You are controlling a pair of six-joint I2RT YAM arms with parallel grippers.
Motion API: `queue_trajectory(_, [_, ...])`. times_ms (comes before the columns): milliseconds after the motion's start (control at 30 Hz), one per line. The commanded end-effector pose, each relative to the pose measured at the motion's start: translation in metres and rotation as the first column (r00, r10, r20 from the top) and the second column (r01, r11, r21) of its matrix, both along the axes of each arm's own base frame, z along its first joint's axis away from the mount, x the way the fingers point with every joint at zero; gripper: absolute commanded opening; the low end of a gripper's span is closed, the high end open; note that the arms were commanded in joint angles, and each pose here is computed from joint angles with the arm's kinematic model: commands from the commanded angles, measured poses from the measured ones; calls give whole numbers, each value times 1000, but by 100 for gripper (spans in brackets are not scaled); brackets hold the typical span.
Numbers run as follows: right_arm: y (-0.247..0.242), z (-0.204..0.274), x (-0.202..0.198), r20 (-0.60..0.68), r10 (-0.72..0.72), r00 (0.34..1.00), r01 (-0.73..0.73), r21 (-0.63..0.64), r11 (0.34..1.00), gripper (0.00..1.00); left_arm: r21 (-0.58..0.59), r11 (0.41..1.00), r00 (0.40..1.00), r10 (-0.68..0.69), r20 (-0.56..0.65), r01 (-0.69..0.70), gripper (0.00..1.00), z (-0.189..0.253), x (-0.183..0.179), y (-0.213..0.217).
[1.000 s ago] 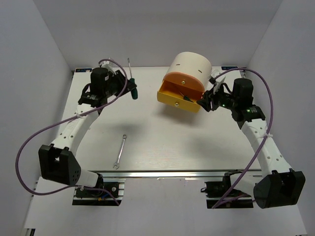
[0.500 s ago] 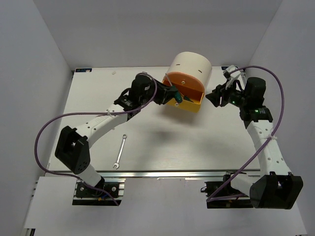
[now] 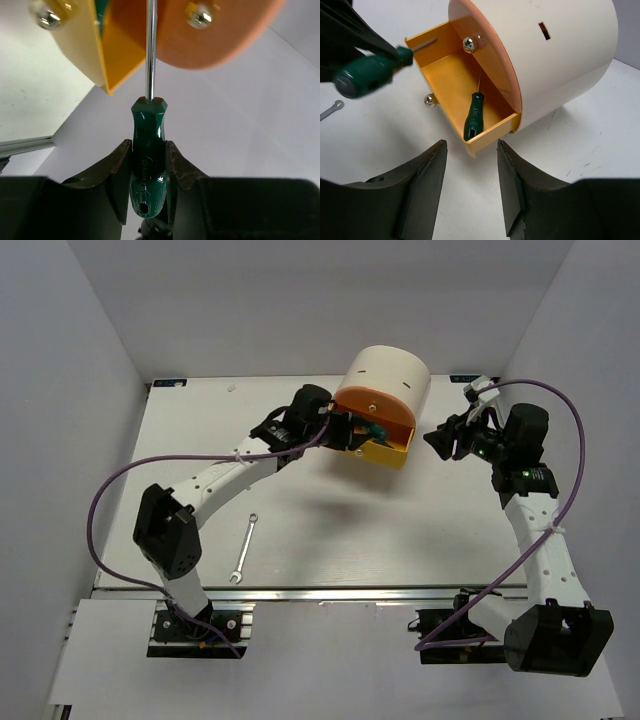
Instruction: Sort the tools into containers
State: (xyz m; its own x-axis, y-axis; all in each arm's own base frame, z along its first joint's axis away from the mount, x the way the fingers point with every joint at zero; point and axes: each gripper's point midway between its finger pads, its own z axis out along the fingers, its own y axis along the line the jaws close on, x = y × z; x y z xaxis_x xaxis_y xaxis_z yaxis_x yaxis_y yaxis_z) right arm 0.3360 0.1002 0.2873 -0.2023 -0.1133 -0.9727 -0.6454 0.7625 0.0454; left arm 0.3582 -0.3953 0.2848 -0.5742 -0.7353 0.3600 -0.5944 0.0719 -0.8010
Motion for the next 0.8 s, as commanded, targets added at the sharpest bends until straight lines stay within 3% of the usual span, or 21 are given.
queue_trajectory(0, [-2, 14, -2, 61, -4, 998, 4, 9, 1000, 51, -24, 1000, 997, 5, -71, -7, 0, 13, -4, -6])
queue_trajectory(233, [-2, 11, -2, 57, -5, 998, 3, 21, 1000, 51, -3, 1000, 995, 4, -100, -4, 0, -15, 11, -20])
queue_trajectory(367, [-3, 8, -3, 55, -8, 998, 7, 16, 1000, 51, -9, 1000, 994, -25, -104, 24, 5, -29, 21, -36])
queue_trajectory(533, [-4, 3, -6, 43, -7, 999, 6, 19, 1000, 51, -8, 1000, 997, -27, -78, 26, 23, -34, 36, -48])
queue_trajectory(567, [-4, 2, -6, 43, -7, 999, 6, 19, 1000, 51, -9, 1000, 997, -26, -70, 25, 32, -33, 41, -50])
queue_trajectory(633, [-4, 0, -7, 41, -8, 999, 8, 19, 1000, 51, -9, 1000, 998, -27, -54, 27, 40, -32, 45, -52])
queue_trajectory(767, [-4, 0, -8, 46, -8, 999, 7, 13, 1000, 51, -6, 1000, 1000, -27, -8, 27, 47, -21, 50, -51])
